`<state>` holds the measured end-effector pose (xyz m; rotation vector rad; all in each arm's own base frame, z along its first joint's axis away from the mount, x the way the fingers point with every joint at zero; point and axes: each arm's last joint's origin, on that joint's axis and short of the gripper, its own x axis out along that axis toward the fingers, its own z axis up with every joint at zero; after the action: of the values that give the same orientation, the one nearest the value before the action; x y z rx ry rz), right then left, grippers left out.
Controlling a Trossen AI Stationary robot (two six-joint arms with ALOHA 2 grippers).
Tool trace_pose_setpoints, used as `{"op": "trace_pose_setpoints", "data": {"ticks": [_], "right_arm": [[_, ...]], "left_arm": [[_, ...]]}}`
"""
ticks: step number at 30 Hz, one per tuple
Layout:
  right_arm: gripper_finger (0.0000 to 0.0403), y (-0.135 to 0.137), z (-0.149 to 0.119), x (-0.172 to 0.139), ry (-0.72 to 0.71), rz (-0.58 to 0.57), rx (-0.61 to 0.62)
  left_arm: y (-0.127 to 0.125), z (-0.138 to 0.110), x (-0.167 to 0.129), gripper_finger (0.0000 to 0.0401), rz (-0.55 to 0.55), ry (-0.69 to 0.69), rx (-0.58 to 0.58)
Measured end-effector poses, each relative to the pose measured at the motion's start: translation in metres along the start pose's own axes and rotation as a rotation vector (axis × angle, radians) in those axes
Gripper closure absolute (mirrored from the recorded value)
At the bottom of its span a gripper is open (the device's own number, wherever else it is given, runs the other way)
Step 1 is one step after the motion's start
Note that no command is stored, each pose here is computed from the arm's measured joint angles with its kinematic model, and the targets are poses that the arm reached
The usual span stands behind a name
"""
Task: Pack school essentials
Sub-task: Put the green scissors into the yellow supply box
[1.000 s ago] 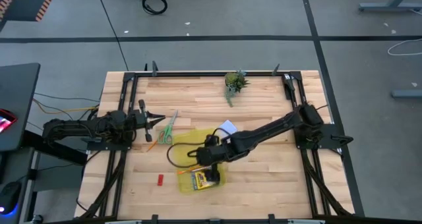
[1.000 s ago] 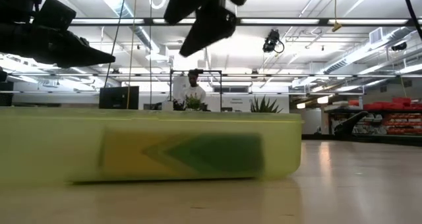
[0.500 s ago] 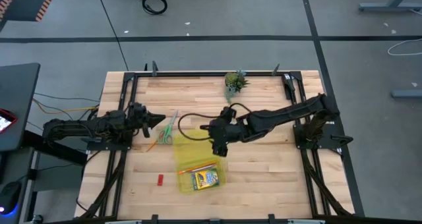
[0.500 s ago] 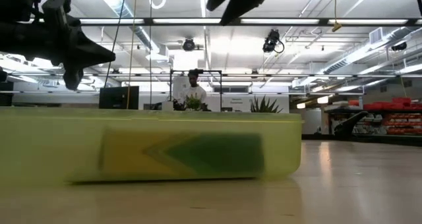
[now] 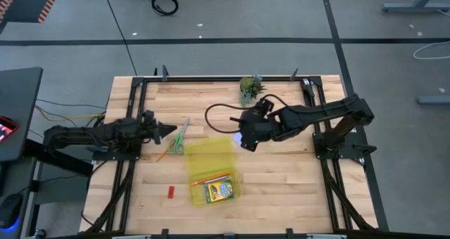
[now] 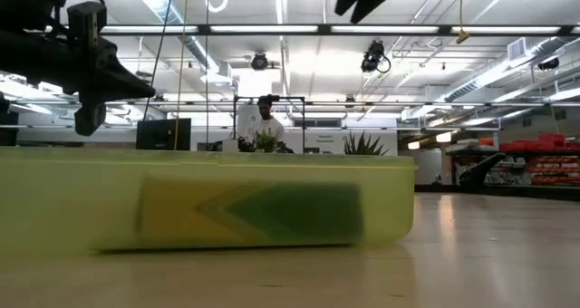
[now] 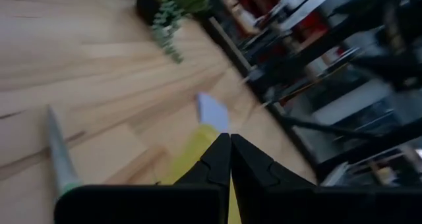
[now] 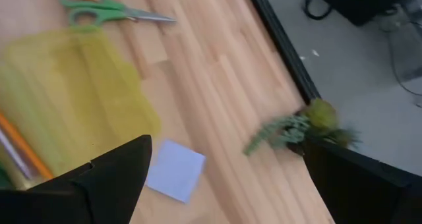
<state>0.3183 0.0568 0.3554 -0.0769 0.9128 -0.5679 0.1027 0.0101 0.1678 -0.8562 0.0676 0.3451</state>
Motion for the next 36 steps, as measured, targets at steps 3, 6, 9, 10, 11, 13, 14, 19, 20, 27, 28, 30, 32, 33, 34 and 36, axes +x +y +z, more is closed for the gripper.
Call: {"op": "trace_pose_setpoints", "data": {"ticks": [3,6,9,10,11,13,14,19,20,27,28,30,32,33,34,36], "right_arm": [[0.0004,-0.011,-0.003,-0.007,0.014,-0.029,0.008],[0.0004,-0.02,-0.005,-0.012,0.02,-0.058,0.025],[0.0004,-0.03,-0.008,-0.018,0.008,-0.101,0.042],[0.0004,-0.033,-0.008,-0.02,0.003,-0.116,0.047],[0.0004,-0.036,-0.009,-0.023,-0.005,-0.127,0.053],[0.0004,-0.04,-0.01,-0.027,-0.014,-0.145,0.063],[0.0004,-0.043,-0.01,-0.028,-0.016,-0.153,0.065],[0.0004,-0.054,-0.014,-0.031,0.011,-0.187,0.056],[0.0004,-0.056,-0.015,-0.031,0.019,-0.198,0.051],[0.0017,-0.077,-0.02,-0.05,-0.037,-0.233,0.068],[0.0021,-0.081,-0.022,-0.054,-0.047,-0.236,0.074],[0.0028,-0.088,-0.029,-0.059,-0.061,-0.236,0.086],[0.0033,-0.094,-0.039,-0.063,-0.066,-0.235,0.104],[0.0036,-0.097,-0.043,-0.064,-0.071,-0.233,0.119],[0.0037,-0.099,-0.048,-0.064,-0.08,-0.228,0.138],[0.004,-0.104,-0.057,-0.066,-0.095,-0.221,0.169]], "left_arm": [[-0.004,0.003,0.001,0.0385,0.065,0.037,0.037],[-0.006,0.005,0.003,0.0385,0.148,0.09,0.079],[-0.007,0.005,0.006,0.0385,0.231,0.157,0.099],[-0.008,0.005,0.007,0.0385,0.251,0.173,0.102],[-0.009,0.006,0.009,0.0385,0.268,0.186,0.105],[-0.012,0.007,0.012,0.0385,0.294,0.208,0.114],[-0.014,0.008,0.014,0.0385,0.312,0.217,0.12],[-0.024,0.015,0.022,0.0385,0.426,0.258,0.148],[-0.026,0.016,0.024,0.0385,0.446,0.268,0.153],[-0.043,0.025,0.039,0.0385,0.547,0.342,0.189],[-0.046,0.027,0.042,0.0385,0.552,0.346,0.191],[-0.051,0.03,0.046,0.0385,0.564,0.355,0.195],[-0.056,0.033,0.049,0.0385,0.583,0.371,0.202],[-0.057,0.033,0.051,0.0385,0.597,0.38,0.202],[-0.058,0.034,0.052,0.0385,0.613,0.388,0.197],[-0.06,0.035,0.054,0.0385,0.658,0.415,0.195]]}}
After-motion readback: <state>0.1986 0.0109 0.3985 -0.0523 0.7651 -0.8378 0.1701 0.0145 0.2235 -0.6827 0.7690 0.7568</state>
